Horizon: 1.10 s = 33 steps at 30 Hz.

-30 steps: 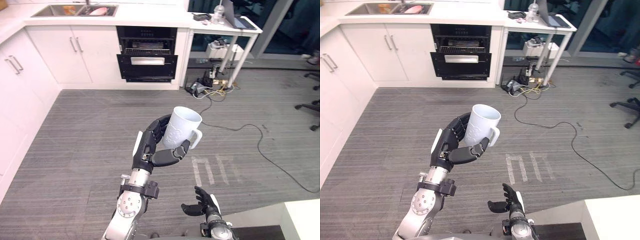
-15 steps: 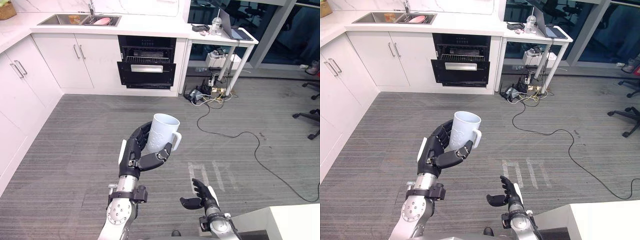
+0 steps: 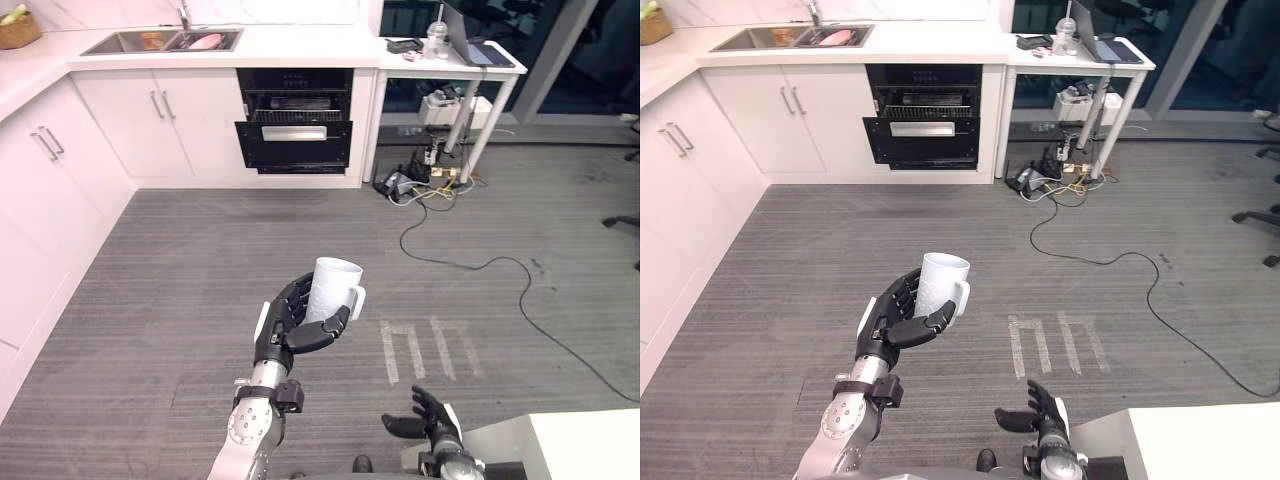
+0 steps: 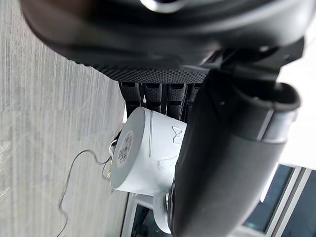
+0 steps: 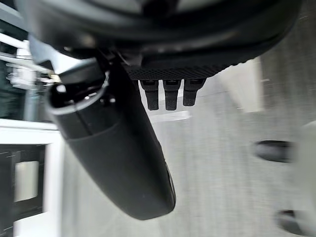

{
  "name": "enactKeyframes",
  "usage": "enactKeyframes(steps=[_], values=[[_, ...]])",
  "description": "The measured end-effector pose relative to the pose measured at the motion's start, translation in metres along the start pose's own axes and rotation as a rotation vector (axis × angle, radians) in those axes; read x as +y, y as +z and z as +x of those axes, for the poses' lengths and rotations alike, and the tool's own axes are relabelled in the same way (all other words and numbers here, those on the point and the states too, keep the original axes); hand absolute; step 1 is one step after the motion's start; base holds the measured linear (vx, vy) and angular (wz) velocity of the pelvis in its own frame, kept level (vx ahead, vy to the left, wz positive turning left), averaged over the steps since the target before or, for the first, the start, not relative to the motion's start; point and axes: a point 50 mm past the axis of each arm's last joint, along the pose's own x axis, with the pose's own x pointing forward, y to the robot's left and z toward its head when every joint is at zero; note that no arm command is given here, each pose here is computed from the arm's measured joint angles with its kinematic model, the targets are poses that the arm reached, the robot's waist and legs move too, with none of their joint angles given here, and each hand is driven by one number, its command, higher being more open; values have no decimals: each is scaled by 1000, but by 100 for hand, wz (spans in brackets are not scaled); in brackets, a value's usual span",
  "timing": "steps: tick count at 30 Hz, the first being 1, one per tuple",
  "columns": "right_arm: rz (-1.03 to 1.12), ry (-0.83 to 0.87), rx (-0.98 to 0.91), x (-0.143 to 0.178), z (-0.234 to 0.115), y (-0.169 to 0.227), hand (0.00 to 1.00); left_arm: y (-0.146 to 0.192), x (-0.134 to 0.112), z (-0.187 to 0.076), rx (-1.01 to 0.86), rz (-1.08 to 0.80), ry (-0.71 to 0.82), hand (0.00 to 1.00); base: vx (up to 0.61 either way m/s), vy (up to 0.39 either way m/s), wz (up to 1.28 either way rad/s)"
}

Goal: Walk over to the sink, pick up the cup, carry it to the dishwasher, place the cup inside the dishwasher, then close the dishwasher door

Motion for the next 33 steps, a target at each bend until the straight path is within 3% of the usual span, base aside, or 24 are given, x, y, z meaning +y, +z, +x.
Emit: enactKeyframes(steps=[4,14,23,30,33], values=[[20,-11,-128,1,5,30,90,12,-3,2,-50,-27,-10,30,-71,-26,53],[43,-68,-232,-3,6,56,90,21,0,2,-91,-34,15,30,87,87,33],[53,-42,-256,9,2,60,90,37,-12,0,-172,-37,-44,30,286,79,52],[34,-38,-313,6,0,73,90,25,-24,2,-127,-53,-75,30,434,-117,61],[39,-7,-384,12,-16,80,90,25,-27,3,-127,-74,-72,30,522,-148,27]])
